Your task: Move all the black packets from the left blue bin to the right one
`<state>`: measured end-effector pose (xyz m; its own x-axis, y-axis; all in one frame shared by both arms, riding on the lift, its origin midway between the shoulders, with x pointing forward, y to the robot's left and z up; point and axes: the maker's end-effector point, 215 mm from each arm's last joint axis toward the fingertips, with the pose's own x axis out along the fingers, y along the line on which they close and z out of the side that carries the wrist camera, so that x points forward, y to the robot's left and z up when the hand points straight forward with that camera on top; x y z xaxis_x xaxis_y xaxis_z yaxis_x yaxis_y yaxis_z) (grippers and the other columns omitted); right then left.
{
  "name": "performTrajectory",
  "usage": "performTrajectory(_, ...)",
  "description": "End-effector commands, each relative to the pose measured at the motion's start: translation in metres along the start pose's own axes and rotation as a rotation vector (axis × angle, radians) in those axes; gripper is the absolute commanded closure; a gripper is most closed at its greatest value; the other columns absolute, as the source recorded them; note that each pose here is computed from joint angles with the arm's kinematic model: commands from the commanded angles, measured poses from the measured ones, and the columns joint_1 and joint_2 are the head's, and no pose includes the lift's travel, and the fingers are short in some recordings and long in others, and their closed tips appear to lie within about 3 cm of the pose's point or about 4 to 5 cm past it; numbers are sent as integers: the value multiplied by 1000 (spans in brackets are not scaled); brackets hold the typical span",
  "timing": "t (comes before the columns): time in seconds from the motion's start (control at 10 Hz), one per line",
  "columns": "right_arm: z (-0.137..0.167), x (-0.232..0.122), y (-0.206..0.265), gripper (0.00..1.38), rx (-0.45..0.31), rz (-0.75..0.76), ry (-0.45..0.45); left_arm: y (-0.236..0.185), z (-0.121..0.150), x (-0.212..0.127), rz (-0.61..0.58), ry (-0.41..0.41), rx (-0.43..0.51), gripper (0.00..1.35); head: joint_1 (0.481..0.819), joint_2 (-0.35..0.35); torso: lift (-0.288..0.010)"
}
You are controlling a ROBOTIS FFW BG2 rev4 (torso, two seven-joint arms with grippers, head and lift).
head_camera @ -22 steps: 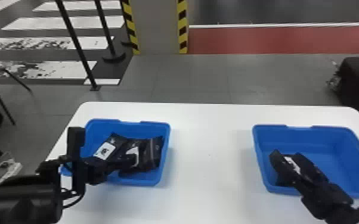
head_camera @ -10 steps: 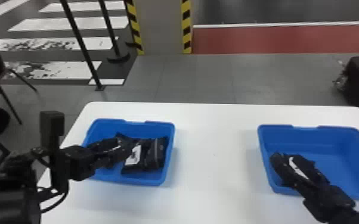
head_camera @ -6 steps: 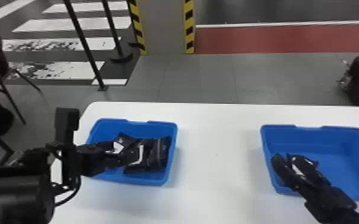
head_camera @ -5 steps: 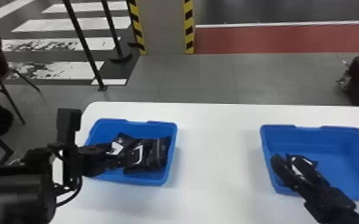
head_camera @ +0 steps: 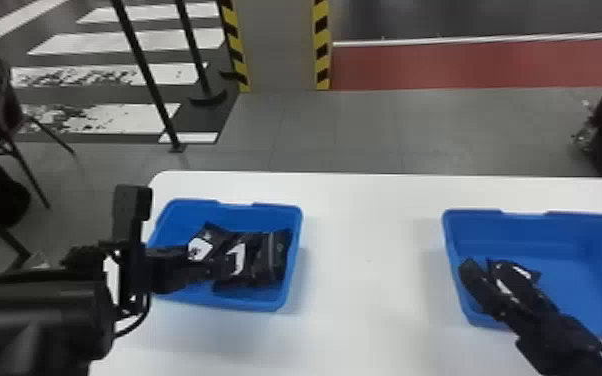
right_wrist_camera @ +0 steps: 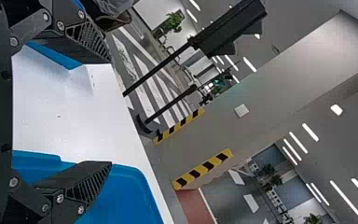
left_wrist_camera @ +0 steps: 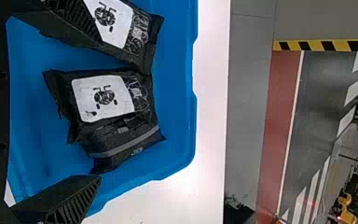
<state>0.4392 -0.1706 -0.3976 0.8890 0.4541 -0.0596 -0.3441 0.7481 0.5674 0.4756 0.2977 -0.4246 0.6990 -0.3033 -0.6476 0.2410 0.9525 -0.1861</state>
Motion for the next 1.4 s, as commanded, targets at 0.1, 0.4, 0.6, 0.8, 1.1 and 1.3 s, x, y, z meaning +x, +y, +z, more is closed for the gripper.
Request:
performTrajectory(0.1, -2, 0, 0, 268, 7, 4, 3, 10, -14, 13, 10, 41, -10, -2, 695, 157, -110)
performTrajectory(0.4, -4, 1, 0, 268, 12, 6, 8, 22, -21, 36, 8, 68, -21, 213, 695, 167, -110)
performTrajectory(0.6, -4, 2, 0, 268, 16, 10, 9, 22, -23, 54, -16, 84, -31, 252, 695, 165, -110)
performTrajectory(0.8, -5, 4, 0, 269, 18, 13, 10, 17, -30, 62, -38, 102, -50, 259, 695, 159, -110)
performTrajectory(1.1, -7, 3, -1, 269, 22, 13, 13, 13, -41, 71, -61, 138, -72, 395, 695, 147, -110)
performTrajectory(1.3, -6, 4, 0, 269, 21, 17, 11, 1, -44, 78, -100, 149, -63, 880, 695, 142, -110)
